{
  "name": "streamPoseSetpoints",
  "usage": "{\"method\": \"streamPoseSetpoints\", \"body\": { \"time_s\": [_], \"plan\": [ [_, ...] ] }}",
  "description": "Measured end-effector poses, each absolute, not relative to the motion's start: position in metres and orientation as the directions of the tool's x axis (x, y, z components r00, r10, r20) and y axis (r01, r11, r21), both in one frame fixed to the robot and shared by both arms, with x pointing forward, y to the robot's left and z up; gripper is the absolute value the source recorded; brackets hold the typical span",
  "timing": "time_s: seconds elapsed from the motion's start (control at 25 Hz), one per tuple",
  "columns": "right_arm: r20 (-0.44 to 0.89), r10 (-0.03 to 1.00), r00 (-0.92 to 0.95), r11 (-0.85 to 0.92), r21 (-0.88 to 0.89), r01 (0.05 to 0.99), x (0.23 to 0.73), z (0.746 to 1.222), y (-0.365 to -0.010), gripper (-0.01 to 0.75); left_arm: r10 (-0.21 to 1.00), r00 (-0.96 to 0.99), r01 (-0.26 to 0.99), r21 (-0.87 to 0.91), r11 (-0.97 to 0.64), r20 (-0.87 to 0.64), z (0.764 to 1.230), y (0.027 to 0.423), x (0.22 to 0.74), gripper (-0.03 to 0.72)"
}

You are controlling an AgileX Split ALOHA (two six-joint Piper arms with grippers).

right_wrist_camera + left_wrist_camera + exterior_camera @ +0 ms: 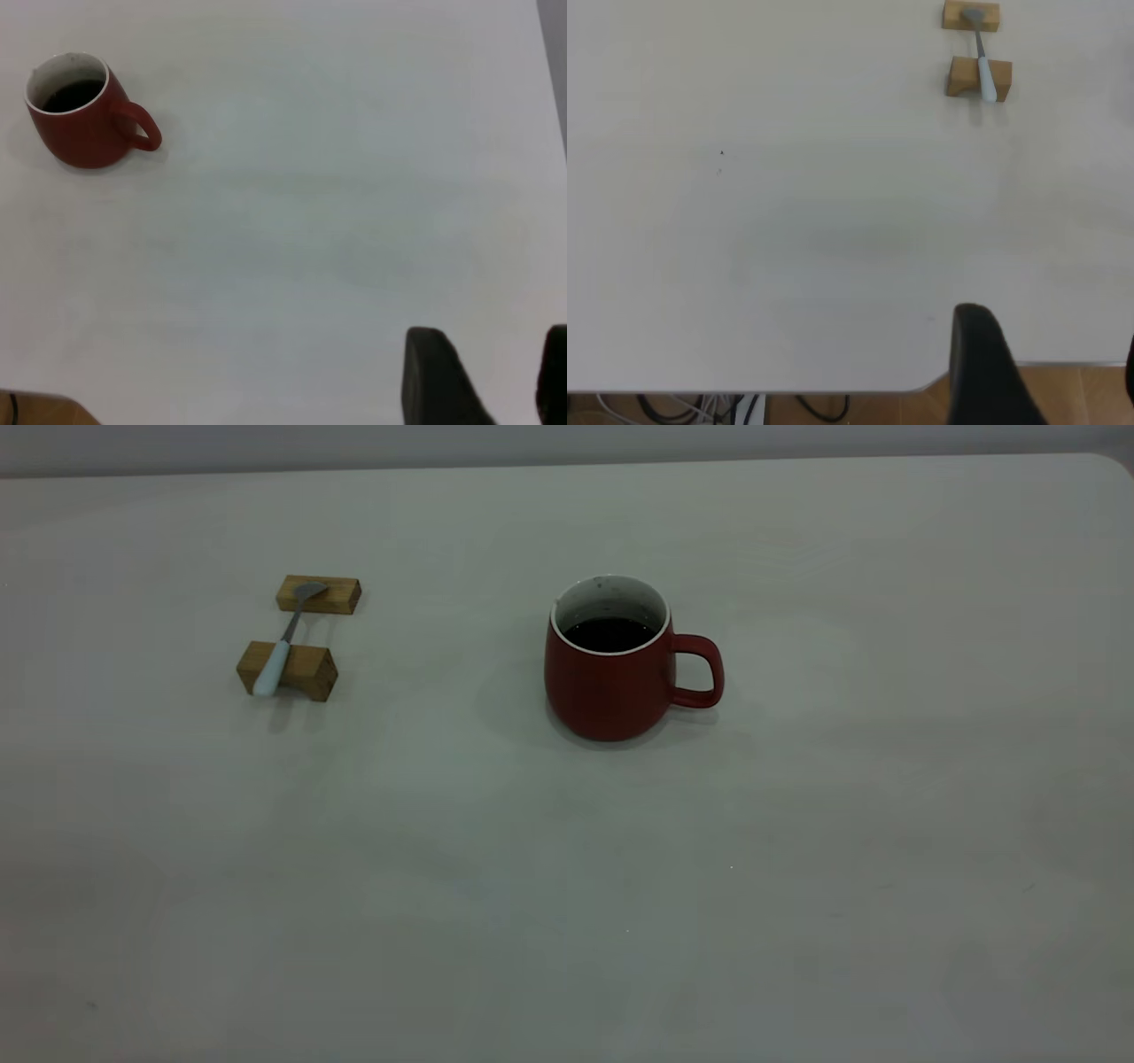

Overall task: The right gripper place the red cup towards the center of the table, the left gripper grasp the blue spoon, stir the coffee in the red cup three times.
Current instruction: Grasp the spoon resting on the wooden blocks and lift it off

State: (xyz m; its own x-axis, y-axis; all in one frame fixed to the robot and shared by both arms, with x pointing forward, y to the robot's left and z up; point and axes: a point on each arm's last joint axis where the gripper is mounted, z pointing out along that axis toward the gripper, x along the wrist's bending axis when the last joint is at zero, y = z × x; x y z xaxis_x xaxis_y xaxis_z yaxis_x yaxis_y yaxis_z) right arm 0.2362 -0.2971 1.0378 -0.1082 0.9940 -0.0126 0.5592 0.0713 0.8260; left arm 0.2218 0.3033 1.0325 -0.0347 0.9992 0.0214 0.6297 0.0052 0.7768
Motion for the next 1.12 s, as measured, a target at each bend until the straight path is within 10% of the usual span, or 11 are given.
{"method": "streamPoseSetpoints", "body": {
  "time_s": [0.4, 1.12],
  "plan": [
    [-0.011, 0.994, -0.109, 0.071, 0.826, 0.559, 0.236, 1.038, -0.297, 0.226, 0.986, -0.166, 0.628, 0.772, 0.099, 0.009, 1.047, 0.312, 0.238, 0.459],
    [-0.012, 0.994, -0.109, 0.071, 0.826, 0.559, 0.236, 1.038, -0.297, 0.226, 0.993, -0.119, 0.895, 0.436, 0.096, 0.025, 0.995, 0.312, 0.497, 0.625]
  ]
}}
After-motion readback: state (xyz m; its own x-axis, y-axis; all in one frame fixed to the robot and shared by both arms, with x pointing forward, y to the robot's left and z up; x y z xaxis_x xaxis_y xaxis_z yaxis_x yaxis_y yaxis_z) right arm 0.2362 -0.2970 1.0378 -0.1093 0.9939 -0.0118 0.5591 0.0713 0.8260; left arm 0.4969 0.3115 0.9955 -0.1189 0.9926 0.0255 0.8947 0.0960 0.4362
